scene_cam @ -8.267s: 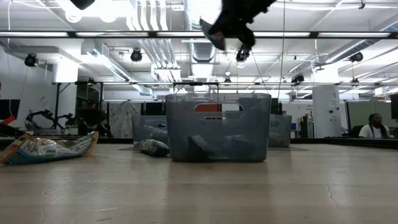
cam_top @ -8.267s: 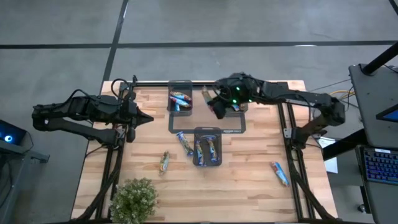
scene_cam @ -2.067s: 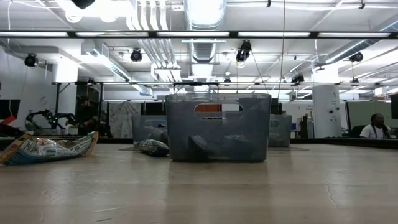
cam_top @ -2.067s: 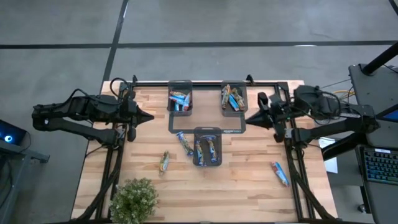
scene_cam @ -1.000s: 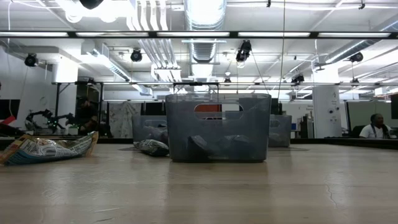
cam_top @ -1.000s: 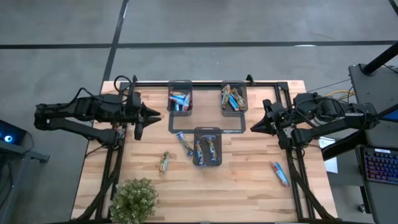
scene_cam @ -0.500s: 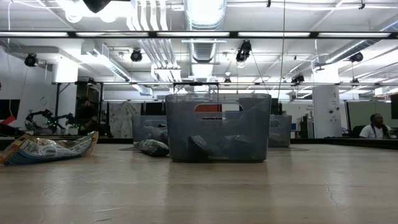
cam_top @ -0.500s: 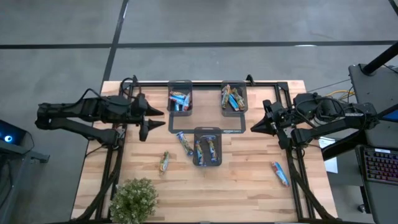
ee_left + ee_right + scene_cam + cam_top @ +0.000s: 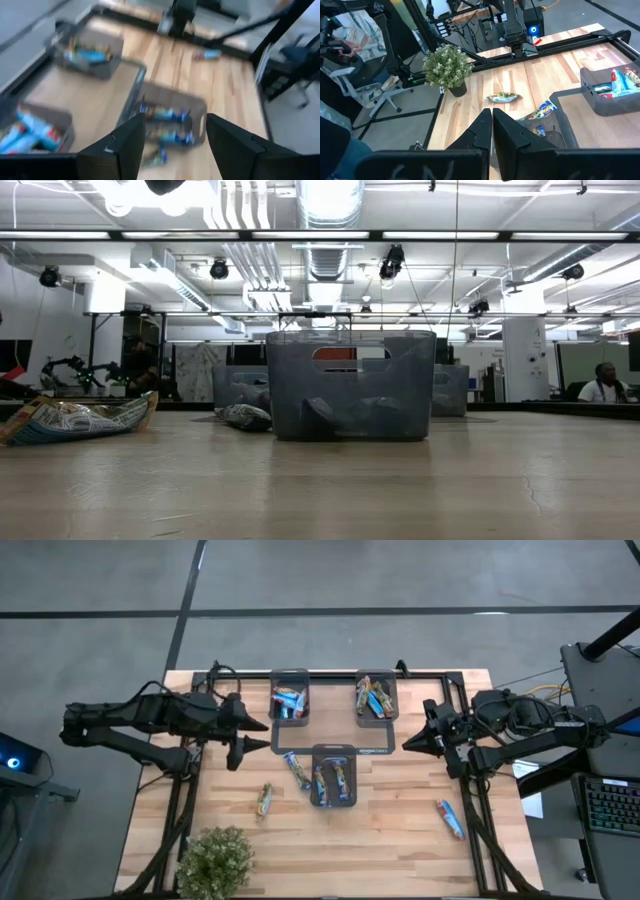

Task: Pick and place Granola Bars by type
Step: Put the yellow granola bar into the right black bin

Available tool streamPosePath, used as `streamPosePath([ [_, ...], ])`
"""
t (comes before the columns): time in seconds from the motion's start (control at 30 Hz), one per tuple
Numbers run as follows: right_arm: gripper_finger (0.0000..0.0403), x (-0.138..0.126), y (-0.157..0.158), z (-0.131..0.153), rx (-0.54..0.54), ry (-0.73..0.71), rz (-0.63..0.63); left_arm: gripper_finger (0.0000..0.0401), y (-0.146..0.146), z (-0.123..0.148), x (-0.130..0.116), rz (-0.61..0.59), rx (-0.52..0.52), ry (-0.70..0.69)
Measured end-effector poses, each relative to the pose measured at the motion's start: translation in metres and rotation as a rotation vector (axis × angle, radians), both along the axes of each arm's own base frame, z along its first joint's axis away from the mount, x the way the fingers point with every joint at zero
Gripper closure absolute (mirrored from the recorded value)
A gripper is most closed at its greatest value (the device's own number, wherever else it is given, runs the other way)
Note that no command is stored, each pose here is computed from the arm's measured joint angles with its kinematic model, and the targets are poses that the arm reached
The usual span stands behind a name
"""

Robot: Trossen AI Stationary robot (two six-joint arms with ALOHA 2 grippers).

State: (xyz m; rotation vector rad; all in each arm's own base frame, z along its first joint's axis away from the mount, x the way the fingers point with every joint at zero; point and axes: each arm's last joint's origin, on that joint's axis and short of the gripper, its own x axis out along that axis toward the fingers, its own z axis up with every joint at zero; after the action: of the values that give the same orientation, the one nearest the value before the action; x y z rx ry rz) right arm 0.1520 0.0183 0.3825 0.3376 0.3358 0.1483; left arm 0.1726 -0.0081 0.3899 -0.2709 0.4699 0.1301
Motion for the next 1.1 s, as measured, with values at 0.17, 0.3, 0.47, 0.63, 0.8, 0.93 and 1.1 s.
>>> streamPosePath([
  [0.17, 0.0394, 0.000, 0.000, 0.000, -0.001, 0.005, -0.002, 0.0208, -0.001, -0.002, 0.006, 0.027, -0.080, 0.175],
  [0.3, 0.0394, 0.000, 0.000, -0.001, -0.003, 0.013, -0.002, 0.0208, -0.003, -0.003, 0.014, 0.102, -0.221, 0.301],
  [0.47, 0.0394, -0.002, 0.000, -0.005, -0.008, 0.058, -0.002, 0.0208, -0.005, -0.011, 0.029, 0.228, -0.375, 0.415],
  [0.63, 0.0394, -0.003, -0.001, -0.009, -0.013, 0.095, -0.006, 0.0208, -0.007, -0.024, 0.046, 0.382, -0.547, 0.492],
  [0.8, 0.0394, -0.003, -0.001, -0.009, -0.025, 0.101, -0.029, 0.0208, -0.012, -0.039, 0.060, 0.465, -0.636, 0.576],
  [0.93, 0.0394, -0.003, -0.001, -0.010, -0.030, 0.102, -0.034, 0.0208, -0.020, -0.053, 0.066, 0.553, -0.656, 0.683],
  [1.1, 0.0394, -0.003, -0.002, -0.010, -0.041, 0.102, -0.048, 0.0208, -0.032, -0.071, 0.074, 0.657, -0.655, 0.806],
])
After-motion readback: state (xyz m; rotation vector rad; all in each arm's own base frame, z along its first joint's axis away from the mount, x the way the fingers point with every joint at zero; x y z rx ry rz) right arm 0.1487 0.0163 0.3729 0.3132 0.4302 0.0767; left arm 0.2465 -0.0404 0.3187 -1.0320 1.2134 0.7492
